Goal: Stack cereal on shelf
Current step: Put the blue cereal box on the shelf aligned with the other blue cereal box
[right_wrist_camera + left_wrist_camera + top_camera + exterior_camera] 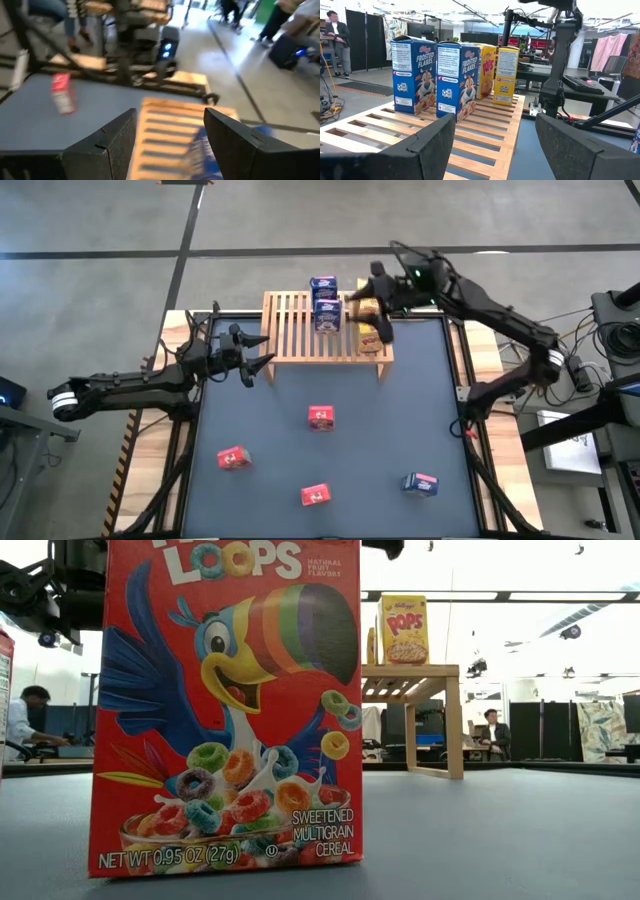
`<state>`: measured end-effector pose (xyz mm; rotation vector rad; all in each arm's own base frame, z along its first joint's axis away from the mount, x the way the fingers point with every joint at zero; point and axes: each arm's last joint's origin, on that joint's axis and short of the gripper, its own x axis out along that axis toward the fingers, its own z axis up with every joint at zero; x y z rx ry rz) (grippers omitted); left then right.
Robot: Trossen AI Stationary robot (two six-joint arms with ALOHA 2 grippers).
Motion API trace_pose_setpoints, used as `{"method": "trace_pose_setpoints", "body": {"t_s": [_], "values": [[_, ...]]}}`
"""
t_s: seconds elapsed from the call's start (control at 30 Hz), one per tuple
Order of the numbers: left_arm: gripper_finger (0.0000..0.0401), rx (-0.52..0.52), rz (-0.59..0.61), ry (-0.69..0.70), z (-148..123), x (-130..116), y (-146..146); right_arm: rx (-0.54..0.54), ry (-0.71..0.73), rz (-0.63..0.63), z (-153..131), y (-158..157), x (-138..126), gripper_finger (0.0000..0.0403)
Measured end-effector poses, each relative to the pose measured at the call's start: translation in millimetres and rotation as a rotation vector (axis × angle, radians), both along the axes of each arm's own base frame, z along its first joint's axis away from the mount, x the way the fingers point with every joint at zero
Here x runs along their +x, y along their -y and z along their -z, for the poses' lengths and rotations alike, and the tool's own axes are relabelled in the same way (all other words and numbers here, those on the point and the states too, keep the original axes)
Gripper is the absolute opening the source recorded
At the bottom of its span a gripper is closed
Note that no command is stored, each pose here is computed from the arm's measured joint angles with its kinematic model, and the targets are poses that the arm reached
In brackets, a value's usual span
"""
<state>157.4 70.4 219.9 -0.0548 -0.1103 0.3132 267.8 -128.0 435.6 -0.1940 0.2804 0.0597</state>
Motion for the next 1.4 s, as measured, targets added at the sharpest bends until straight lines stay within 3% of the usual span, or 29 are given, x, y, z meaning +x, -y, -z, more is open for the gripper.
{"method": "trace_pose_setpoints", "body": {"t_s": [0.4,0.8,0.9,1.13,1.4], "values": [[0.0261,-0.041,0.006,-0.010,2.2,0.3,0.4,-0.076,-0.333,-0.052,24.6,-133.3,-6.9,0.0221],[0.0249,-0.089,0.085,-0.046,6.9,10.7,29.3,0.226,-0.668,0.002,48.2,-198.9,-31.4,0.0221],[0.0238,-0.092,0.078,-0.045,6.9,13.4,42.2,0.244,-0.714,0.084,54.6,-217.4,-36.5,0.0221],[0.0222,-0.102,0.136,-0.023,5.0,15.3,66.7,0.232,-0.815,0.132,74.3,-272.9,-50.6,0.0221],[0.0221,-0.119,0.188,0.017,6.0,22.5,83.2,0.319,-0.900,0.186,96.5,-328.5,-68.1,0.0221]]}}
